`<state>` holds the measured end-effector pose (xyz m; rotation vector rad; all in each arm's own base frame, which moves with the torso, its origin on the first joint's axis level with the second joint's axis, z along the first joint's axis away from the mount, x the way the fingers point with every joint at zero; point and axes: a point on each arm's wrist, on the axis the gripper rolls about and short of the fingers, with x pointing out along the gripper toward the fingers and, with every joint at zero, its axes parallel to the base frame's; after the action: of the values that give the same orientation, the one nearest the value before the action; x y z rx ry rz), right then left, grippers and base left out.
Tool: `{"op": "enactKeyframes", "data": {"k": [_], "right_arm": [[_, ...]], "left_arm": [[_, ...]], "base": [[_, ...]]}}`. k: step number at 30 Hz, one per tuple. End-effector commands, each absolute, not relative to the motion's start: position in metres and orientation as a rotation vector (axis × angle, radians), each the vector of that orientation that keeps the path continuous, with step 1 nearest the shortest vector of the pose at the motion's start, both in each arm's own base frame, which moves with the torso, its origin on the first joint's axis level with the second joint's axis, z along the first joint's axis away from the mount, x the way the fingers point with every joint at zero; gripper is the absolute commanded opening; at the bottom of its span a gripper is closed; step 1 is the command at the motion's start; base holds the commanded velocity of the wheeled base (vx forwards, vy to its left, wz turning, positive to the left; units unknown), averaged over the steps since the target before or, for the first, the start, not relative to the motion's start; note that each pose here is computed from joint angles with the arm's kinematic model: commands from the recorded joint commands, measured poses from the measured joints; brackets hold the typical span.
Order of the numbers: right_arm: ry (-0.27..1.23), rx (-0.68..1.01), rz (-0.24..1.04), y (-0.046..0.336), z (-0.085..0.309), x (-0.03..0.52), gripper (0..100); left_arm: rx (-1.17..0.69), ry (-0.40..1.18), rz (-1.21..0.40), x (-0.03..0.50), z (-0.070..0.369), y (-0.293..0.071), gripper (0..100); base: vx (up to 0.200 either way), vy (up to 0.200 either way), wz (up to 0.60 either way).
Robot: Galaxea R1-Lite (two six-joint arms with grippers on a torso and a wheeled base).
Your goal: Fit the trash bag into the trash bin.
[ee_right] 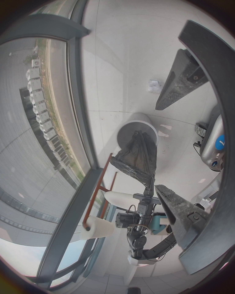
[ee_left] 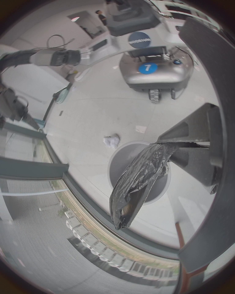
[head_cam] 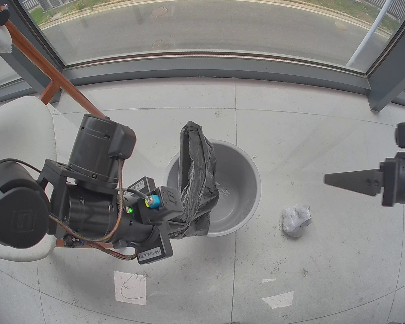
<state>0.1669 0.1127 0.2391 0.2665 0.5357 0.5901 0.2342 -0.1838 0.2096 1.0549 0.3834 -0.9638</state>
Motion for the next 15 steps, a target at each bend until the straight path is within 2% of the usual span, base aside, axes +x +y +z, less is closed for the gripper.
{"op": "enactKeyframes", "data": {"k": [1, 6, 15], "right_arm": [[0.630, 0.215, 0.594, 0.167, 0.224, 0.219, 100], [0.660, 0.183, 0.599, 0.192, 0.231, 0.229, 100], [0.727, 0.138, 0.581, 0.220, 0.222, 0.246, 100]], "left_arm": [[1.209, 0.353, -0.978, 0.244, 0.201, -0.201, 0], [1.279, 0.288, -0.995, 0.257, 0.204, -0.219, 0], [1.326, 0.289, -0.988, 0.252, 0.199, -0.233, 0]], "base": [[0.000, 0.000, 0.00], [0.000, 0.000, 0.00], [0.000, 0.000, 0.00]]}}
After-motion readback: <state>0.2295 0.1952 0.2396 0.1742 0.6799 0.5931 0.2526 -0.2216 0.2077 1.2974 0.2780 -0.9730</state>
